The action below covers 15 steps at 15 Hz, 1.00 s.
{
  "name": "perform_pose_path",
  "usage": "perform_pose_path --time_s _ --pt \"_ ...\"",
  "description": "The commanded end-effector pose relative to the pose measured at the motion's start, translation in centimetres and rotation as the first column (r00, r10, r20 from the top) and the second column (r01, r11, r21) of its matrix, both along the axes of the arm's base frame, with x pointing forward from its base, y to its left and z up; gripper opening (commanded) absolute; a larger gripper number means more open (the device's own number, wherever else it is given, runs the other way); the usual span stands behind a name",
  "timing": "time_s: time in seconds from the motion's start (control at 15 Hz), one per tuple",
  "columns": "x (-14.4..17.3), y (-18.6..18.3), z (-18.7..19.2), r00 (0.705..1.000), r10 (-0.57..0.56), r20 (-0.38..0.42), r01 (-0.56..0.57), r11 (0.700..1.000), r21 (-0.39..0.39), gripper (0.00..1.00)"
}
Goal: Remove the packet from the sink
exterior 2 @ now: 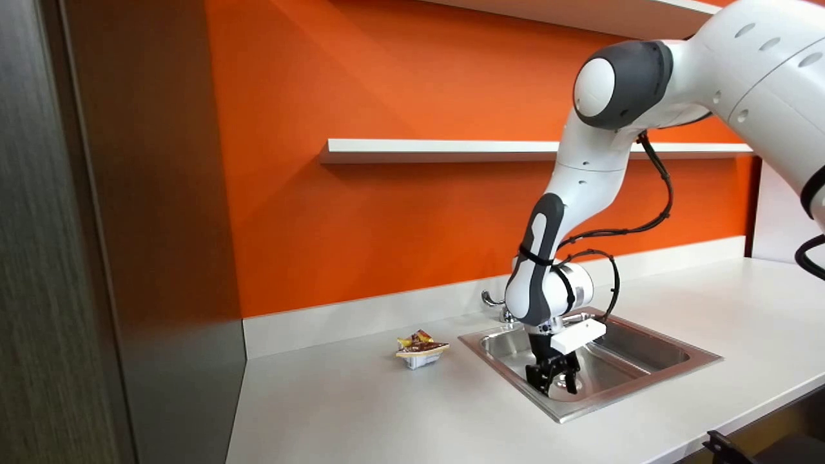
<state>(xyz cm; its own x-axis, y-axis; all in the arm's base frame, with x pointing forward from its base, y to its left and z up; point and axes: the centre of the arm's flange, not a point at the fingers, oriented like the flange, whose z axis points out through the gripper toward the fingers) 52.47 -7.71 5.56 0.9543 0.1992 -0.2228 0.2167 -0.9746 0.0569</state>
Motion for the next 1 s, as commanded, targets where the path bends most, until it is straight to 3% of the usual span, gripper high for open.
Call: perform_pose_path --time_s 0.0,0.33,0.4,0.53,0.93 --pt "0.71 0.24 -0.27 1.000 0.023 0.003 -0.023 1.000 -0.003 1.00" --pt "1.02 0.37 -0.49 1.000 0.028 0.003 -0.028 1.000 0.000 1.00" --pt "1.09 0.36 -0.56 1.000 0.029 0.002 -0.029 1.000 0.002 0.75" --pt "1.21 0.35 -0.75 1.000 0.028 0.000 -0.028 1.000 0.004 0.67" --pt "1.39 0.47 -1.18 1.000 0.031 -0.003 -0.031 0.999 0.014 0.19"
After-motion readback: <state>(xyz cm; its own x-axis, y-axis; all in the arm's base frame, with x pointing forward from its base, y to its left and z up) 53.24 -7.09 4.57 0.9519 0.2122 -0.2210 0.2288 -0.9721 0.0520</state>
